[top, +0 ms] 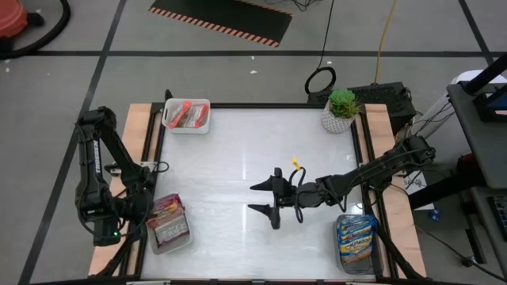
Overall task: Sort Maruchan noodles
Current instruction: Put the red noodle pack into the gray bin, then return to Home Position
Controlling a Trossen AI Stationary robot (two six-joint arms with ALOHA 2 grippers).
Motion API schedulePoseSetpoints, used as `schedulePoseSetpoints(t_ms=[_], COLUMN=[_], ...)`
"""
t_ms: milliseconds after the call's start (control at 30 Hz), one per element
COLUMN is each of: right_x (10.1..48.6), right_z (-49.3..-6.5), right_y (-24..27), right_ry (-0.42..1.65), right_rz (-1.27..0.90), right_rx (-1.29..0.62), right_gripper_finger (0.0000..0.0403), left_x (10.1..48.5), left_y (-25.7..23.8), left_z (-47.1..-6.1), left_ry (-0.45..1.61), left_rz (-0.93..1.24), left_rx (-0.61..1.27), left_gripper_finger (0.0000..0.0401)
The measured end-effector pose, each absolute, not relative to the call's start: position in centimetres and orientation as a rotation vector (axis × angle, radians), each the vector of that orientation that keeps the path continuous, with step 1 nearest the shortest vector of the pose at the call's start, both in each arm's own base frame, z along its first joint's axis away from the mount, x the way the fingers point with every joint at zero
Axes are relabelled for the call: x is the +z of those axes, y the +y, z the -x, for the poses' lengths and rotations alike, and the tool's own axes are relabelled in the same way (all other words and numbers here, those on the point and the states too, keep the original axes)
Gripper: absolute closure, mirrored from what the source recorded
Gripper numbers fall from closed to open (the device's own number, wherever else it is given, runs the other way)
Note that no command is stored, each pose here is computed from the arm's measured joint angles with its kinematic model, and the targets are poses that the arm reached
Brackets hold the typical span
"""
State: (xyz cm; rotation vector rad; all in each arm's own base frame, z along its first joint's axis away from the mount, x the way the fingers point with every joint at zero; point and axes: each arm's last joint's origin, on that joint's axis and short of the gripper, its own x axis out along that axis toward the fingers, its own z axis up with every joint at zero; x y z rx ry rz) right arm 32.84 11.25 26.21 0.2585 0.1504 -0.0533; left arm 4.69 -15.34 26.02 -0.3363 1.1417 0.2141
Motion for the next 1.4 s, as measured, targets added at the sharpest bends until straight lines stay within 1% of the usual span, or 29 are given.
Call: schedulePoseSetpoints(t_ms=[267,400,600,867,1067,1200,1300,1400], right_x=[26.2,26.2,26.2,26.2,26.2,26.2,26.2,26.3], right_z=[-32.8,-32.8,-32.8,-32.8,-32.8,-32.8,-32.8,-32.9], right_y=[11.3,11.3,11.3,11.3,11.3,11.3,11.3,11.3], right_ry=[0.15,0.15,0.151,0.154,0.155,0.156,0.152,0.145], right_rz=[-0.259,-0.259,-0.253,-0.118,-0.053,-0.005,0.023,0.041], right_rx=[-0.053,-0.053,-0.053,-0.041,-0.035,-0.031,-0.029,-0.028], right_gripper_finger=[0.0126,0.0126,0.0126,0.0126,0.0126,0.0131,0.0148,0.0175], left_x=[26.0,26.0,26.0,27.6,29.2,29.9,30.2,30.4], left_y=[-15.3,-15.4,-15.5,-15.1,-14.3,-13.8,-13.7,-13.7], left_z=[-4.7,-4.7,-4.5,-4.7,-4.9,-5.2,-5.5,-6.0], left_ry=[1.132,1.138,1.208,1.192,1.038,0.878,0.731,0.623], left_rz=[0.346,0.352,0.357,0.345,0.241,0.14,0.054,-0.014], left_rx=[0.22,0.216,0.213,0.23,0.235,0.229,0.208,0.197], left_gripper_finger=[0.0262,0.0246,0.0242,0.0242,0.0242,0.0242,0.0242,0.0242])
